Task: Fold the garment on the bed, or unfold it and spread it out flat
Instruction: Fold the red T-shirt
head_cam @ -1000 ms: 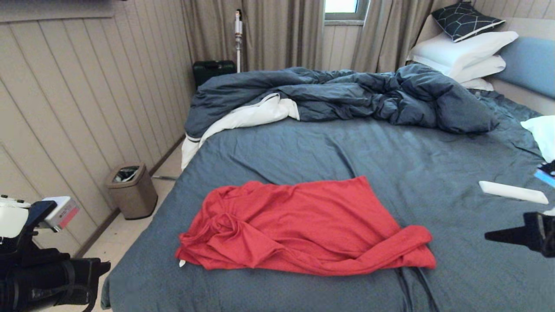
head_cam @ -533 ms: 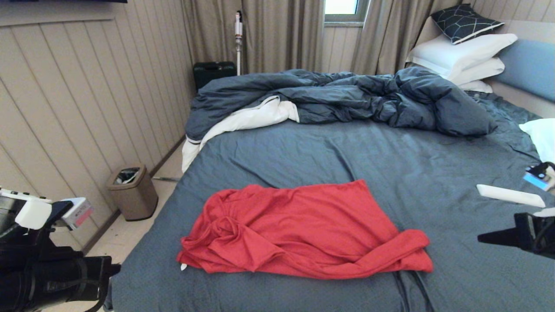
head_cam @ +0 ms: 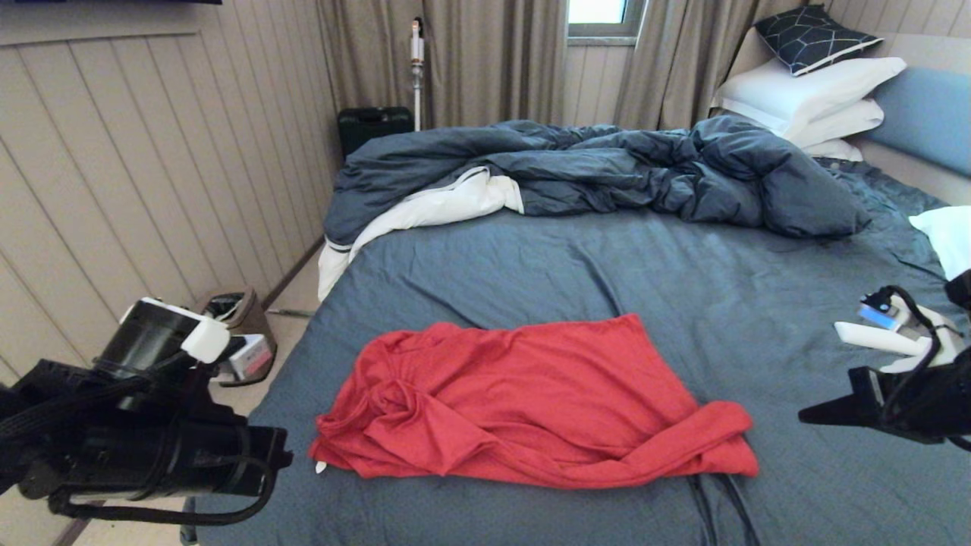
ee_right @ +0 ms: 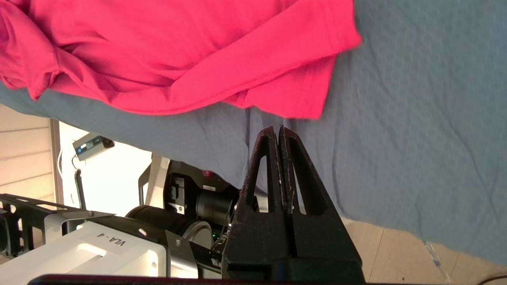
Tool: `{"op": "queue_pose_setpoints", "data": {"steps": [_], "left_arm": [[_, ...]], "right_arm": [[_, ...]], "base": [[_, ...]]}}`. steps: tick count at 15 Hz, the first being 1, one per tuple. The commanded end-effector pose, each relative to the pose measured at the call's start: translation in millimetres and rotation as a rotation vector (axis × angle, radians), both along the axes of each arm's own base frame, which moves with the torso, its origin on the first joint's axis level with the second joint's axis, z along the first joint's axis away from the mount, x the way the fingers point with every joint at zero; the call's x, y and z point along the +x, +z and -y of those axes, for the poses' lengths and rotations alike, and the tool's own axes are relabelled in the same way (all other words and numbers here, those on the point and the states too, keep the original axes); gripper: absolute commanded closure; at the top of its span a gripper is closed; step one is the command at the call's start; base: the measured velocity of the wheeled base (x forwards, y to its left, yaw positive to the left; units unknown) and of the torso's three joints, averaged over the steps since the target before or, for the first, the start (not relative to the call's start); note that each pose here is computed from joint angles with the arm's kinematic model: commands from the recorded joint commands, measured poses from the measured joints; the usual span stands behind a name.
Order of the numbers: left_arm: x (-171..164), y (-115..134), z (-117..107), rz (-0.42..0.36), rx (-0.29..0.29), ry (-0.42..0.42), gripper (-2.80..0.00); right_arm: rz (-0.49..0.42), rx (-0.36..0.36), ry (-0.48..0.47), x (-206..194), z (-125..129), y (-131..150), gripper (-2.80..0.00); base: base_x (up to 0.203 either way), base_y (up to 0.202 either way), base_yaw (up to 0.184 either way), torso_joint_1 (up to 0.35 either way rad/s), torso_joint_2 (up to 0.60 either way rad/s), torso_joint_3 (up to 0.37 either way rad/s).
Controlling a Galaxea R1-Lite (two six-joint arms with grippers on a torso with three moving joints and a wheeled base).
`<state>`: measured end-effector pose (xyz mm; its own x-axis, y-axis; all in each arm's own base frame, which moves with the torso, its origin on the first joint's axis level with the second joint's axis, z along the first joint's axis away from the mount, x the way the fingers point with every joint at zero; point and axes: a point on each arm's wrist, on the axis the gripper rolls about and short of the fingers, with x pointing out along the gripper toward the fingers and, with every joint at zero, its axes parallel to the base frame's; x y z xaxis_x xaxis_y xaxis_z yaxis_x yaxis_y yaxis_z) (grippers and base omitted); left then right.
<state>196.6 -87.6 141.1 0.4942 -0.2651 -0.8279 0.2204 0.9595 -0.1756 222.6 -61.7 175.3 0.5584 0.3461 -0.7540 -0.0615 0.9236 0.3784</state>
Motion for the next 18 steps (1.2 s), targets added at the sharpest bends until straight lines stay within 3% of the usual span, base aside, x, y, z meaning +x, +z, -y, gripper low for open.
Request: {"op": "queue_pose_setpoints", "data": {"steps": [1, 6, 10, 12, 15, 18], "left_arm": [[15.4, -9.6, 20.1, -0.041, 0.021, -0.051, 0.0], [25.9, -1.4, 70.8, 0.011, 0.049, -0.24, 0.0], [4.6, -5.6, 108.4, 0.056, 0.207, -0.439, 0.0], [3.9, -4.0, 109.7, 0.072, 0.236, -0.432, -2.8], [3.3, -6.4, 116.0, 0.097, 0.282, -0.491, -2.8], [5.4, -27.4, 135.4, 0.1, 0.364, -0.589, -2.8]], "right_arm": [[-0.029, 0.012, 0.008, 11.9, 2.4, -7.1, 0.0], [-0.009, 0.005, 0.01, 37.7, 10.1, -9.0, 0.0], [0.012, -0.001, 0.013, 48.1, 12.9, -5.1, 0.0], [0.001, 0.003, 0.01, 52.9, 15.5, -8.8, 0.0], [-0.006, 0.006, 0.006, 53.2, 16.0, -10.3, 0.0], [-0.007, 0.008, 0.002, 51.4, 16.8, -10.1, 0.0]], "base": [[0.0, 0.0, 0.0, 0.0, 0.0, 0.0], [0.0, 0.0, 0.0, 0.0, 0.0, 0.0], [0.0, 0.0, 0.0, 0.0, 0.0, 0.0], [0.0, 0.0, 0.0, 0.0, 0.0, 0.0], [0.0, 0.0, 0.0, 0.0, 0.0, 0.0], [0.0, 0.0, 0.0, 0.0, 0.0, 0.0]]}}
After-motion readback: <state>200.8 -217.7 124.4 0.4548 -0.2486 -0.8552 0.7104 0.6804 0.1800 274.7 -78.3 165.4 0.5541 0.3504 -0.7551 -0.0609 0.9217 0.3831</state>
